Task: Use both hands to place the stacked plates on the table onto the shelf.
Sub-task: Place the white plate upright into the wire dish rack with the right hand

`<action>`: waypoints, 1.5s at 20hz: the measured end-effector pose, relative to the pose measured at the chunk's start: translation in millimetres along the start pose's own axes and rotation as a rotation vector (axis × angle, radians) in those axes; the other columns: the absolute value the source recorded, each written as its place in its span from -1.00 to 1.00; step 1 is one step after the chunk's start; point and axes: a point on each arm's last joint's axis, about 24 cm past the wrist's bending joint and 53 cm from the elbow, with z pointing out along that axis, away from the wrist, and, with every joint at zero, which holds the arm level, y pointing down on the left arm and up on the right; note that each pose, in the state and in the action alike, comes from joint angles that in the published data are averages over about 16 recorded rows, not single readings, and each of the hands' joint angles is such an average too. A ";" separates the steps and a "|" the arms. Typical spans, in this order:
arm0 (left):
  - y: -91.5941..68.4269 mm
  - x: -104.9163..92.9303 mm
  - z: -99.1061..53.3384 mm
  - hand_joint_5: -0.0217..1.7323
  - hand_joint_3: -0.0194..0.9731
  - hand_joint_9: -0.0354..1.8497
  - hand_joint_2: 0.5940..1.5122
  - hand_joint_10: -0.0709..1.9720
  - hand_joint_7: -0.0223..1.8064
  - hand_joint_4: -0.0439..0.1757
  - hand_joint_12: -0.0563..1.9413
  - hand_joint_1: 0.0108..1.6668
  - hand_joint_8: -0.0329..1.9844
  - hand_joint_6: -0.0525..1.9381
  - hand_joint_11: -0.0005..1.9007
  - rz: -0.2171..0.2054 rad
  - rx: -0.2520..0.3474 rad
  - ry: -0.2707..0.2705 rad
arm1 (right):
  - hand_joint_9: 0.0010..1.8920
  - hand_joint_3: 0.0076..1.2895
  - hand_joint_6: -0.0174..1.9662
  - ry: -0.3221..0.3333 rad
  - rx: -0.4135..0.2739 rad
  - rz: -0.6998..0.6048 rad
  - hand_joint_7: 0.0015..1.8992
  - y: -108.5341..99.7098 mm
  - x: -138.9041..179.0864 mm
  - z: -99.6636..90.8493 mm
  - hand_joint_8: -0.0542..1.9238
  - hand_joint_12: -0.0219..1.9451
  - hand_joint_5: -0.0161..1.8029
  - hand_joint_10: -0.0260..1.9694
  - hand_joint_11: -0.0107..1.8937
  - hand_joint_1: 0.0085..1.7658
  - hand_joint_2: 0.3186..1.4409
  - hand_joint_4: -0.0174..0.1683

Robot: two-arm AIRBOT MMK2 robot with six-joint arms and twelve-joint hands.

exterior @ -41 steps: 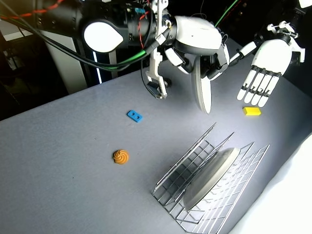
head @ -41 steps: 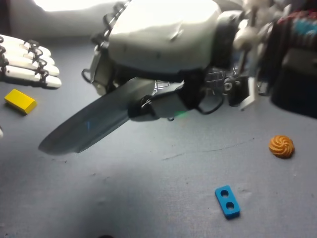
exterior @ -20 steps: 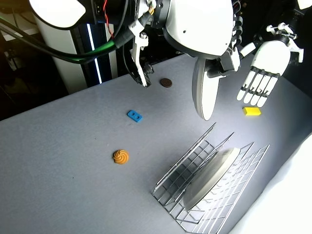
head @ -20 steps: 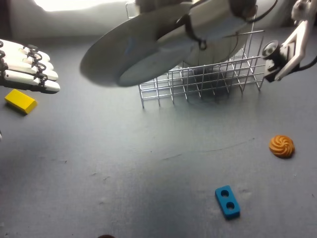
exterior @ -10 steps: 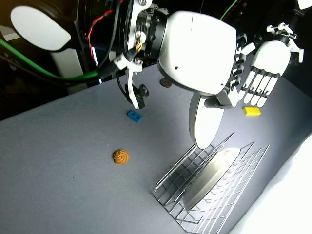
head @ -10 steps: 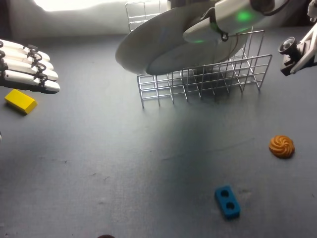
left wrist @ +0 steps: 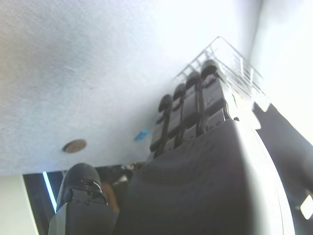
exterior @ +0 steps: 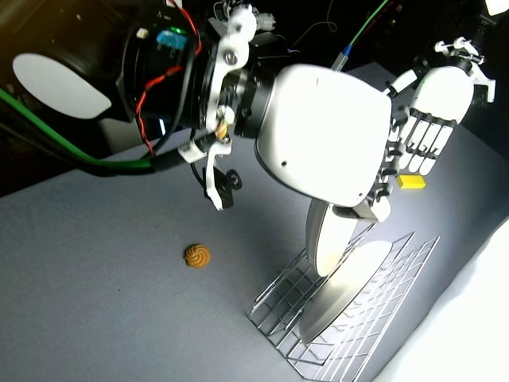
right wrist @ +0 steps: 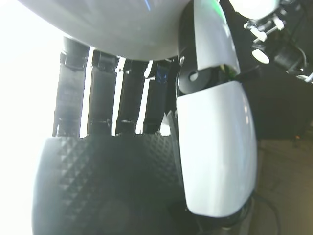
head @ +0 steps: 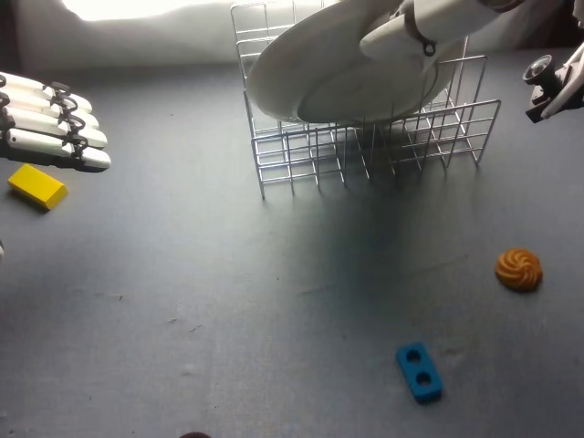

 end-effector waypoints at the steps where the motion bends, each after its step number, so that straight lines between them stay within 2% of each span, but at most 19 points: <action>1: 0.0 0.0 0.0 -0.95 -0.92 -0.94 0.02 -0.93 -0.95 -0.60 -0.94 -0.99 -0.98 -0.93 -0.98 0.000 0.000 0.000 | 0.16 -0.99 -0.35 -0.003 0.005 0.001 0.24 -3.1 -1.2 1.1 -0.15 0.47 0.15 -0.04 -0.17 0.41 0.16 -0.90; 14: -0.8 -1.8 0.2 -0.95 -0.92 -0.94 0.01 -0.93 -0.95 -0.60 -0.94 -0.99 -0.98 -0.93 -0.98 0.001 0.002 -0.004 | 0.18 -0.99 -0.35 -0.031 0.045 -0.026 0.24 -38.2 -3.8 16.5 -0.19 0.42 0.13 -0.12 -0.17 0.40 0.16 -0.95; 26: -2.0 -2.2 0.9 -0.95 -0.92 -0.94 0.01 -0.93 -0.96 -0.60 -0.94 -0.99 -0.98 -0.93 -0.98 0.002 0.005 -0.005 | 0.20 -0.99 -0.35 -0.048 0.050 -0.050 0.23 -59.7 4.9 28.6 -0.23 0.37 0.12 -0.26 -0.17 0.39 0.15 -0.98; 30: -2.3 -2.1 1.1 -0.95 -0.92 -0.94 0.01 -0.93 -0.96 -0.60 -0.94 -0.99 -0.98 -0.93 -0.98 0.003 0.006 -0.005 | 0.20 -0.99 -0.35 -0.052 0.046 -0.056 0.24 -63.8 7.8 29.9 -0.34 0.35 0.11 -0.33 -0.18 0.37 0.15 -0.98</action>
